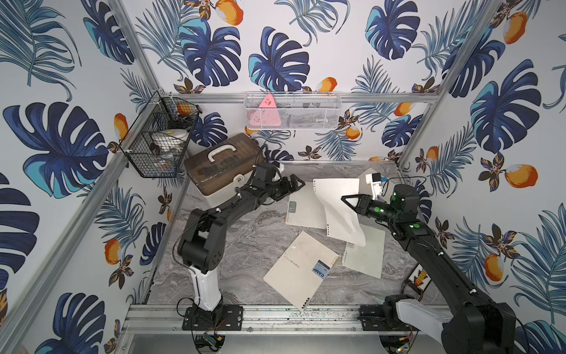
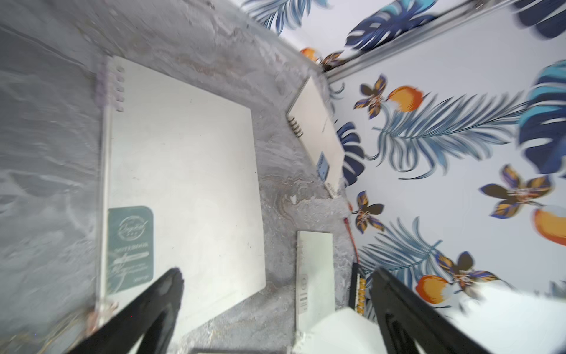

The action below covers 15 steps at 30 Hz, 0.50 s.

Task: Tear off pages from different notebooks
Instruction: Place the paper at the center of the board.

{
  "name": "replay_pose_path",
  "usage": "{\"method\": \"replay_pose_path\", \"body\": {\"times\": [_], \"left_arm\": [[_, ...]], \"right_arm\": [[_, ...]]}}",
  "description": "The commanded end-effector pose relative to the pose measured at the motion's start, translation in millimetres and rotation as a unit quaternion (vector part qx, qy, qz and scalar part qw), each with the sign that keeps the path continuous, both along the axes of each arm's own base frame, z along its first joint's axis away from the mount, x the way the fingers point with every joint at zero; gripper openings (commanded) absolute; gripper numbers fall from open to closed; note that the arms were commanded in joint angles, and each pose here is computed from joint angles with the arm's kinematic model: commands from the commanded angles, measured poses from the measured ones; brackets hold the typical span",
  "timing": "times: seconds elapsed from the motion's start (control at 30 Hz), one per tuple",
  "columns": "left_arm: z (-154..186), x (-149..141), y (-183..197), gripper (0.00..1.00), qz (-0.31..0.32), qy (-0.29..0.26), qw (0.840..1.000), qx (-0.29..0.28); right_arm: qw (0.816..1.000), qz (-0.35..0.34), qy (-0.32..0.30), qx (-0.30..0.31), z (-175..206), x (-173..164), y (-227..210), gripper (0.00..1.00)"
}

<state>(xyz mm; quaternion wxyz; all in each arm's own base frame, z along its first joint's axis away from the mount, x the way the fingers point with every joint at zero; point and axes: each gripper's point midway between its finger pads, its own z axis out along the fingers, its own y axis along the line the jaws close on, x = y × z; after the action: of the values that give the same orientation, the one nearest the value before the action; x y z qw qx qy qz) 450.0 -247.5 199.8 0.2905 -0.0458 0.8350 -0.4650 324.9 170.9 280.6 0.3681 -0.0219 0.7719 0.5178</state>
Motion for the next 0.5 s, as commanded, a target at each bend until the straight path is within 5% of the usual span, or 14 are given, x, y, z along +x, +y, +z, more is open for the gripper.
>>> {"method": "replay_pose_path", "body": {"times": [0.0, 0.17, 0.47], "left_arm": [[47.1, -42.2, -3.5, 0.99, -0.092, -0.117, 0.988, -0.038], [20.3, -76.4, 17.1, 0.99, -0.100, -0.116, 0.987, -0.044], [56.0, -98.7, 38.1, 0.99, -0.114, -0.206, 0.958, -0.165]], "right_arm": [[0.992, 0.095, -0.050, 0.066, 43.1, -13.1, 32.9, 0.00], [0.973, 0.200, -0.061, 0.096, 54.6, -37.0, 99.3, 0.00], [0.960, 0.246, -0.038, 0.126, 46.1, -38.4, 122.9, 0.00]]}}
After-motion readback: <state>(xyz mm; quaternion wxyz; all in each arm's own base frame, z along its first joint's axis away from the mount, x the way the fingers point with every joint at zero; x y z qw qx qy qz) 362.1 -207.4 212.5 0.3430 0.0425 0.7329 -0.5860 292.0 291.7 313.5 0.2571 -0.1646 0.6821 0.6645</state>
